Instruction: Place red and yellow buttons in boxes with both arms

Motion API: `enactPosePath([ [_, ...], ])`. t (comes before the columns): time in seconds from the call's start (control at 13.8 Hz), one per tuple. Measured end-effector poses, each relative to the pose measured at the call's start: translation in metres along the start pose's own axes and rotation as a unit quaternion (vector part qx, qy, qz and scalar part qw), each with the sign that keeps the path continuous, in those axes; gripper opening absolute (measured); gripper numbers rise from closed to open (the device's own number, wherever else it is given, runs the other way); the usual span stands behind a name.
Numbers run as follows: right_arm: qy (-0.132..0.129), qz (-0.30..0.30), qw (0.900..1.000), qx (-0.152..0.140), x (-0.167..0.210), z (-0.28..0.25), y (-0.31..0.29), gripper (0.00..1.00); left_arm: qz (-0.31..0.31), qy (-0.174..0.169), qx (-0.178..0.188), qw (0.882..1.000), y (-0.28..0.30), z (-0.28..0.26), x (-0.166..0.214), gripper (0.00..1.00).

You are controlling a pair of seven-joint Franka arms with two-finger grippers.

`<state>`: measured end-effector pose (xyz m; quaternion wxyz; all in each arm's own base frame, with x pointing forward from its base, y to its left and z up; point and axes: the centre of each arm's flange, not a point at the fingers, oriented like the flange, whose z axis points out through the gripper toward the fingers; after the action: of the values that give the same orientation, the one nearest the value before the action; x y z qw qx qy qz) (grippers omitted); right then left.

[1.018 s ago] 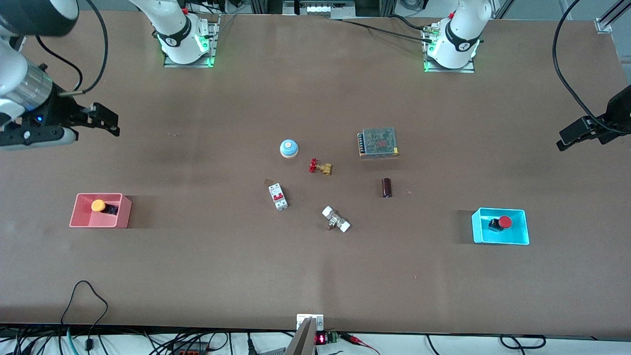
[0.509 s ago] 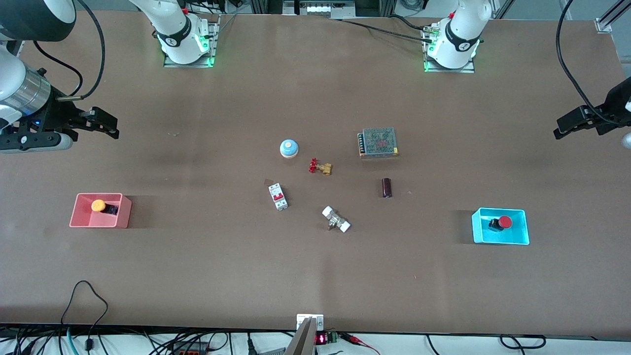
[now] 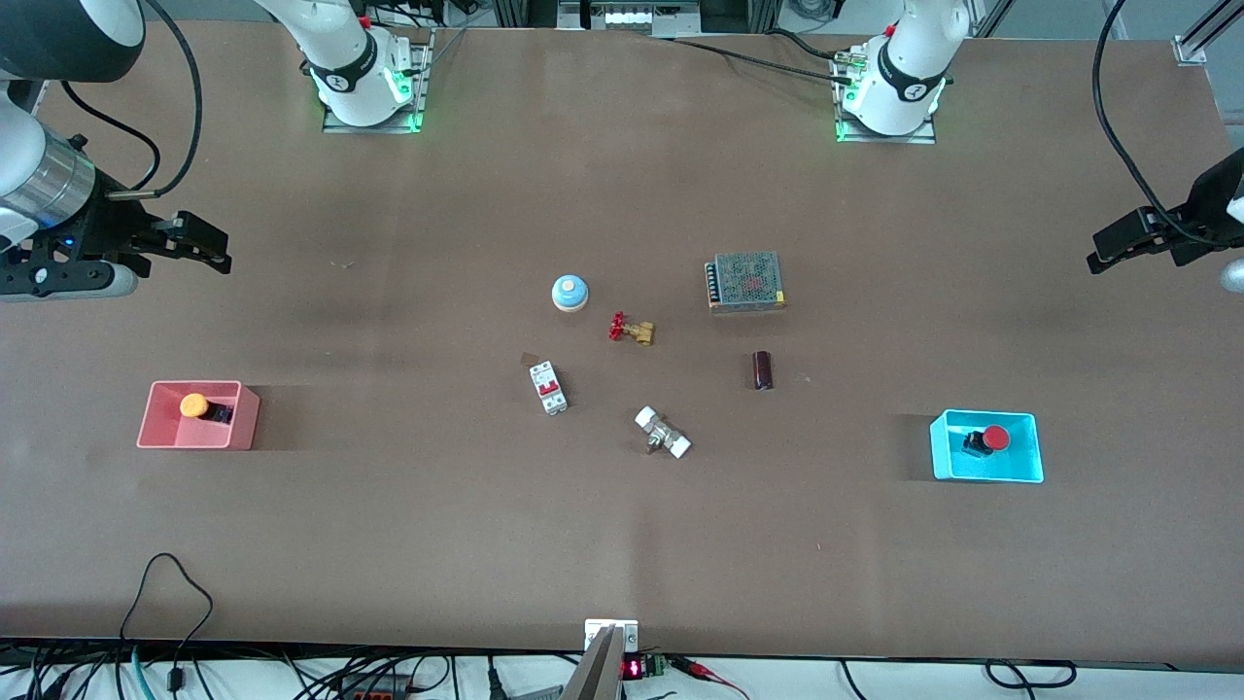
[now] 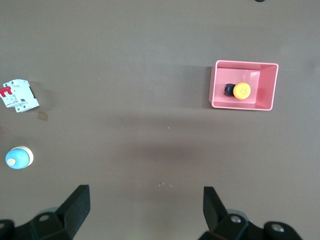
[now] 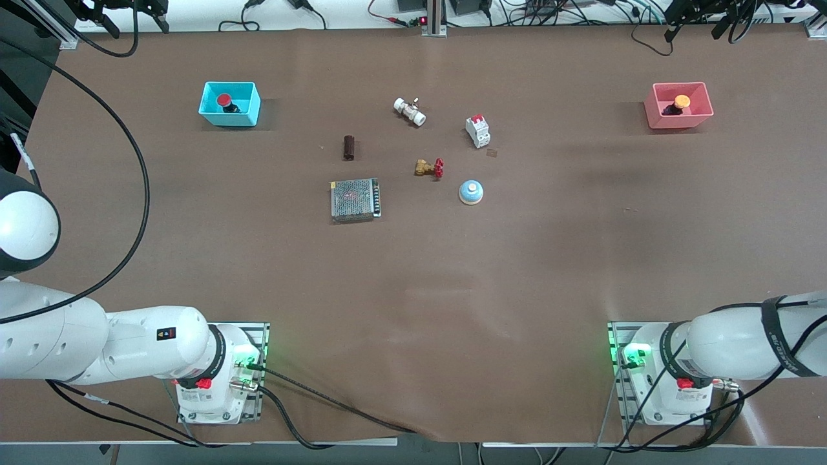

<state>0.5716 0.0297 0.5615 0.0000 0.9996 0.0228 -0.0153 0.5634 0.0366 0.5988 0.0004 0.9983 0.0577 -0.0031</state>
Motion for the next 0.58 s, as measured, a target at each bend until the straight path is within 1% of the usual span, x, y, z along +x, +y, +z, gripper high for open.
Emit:
enactPosePath([
  [0.29,-0.012,0.007,1.0,0.0,-0.0033,0.0004,0.0084,1.0,0.002,0.006,0.0,1.0,0.0026,-0.001,0.0012,1.0],
  [0.58,-0.013,0.007,1.0,0.0,-0.0042,-0.0006,0.0082,1.0,0.005,0.011,0.0,1.0,0.0078,0.0003,0.0036,1.0],
])
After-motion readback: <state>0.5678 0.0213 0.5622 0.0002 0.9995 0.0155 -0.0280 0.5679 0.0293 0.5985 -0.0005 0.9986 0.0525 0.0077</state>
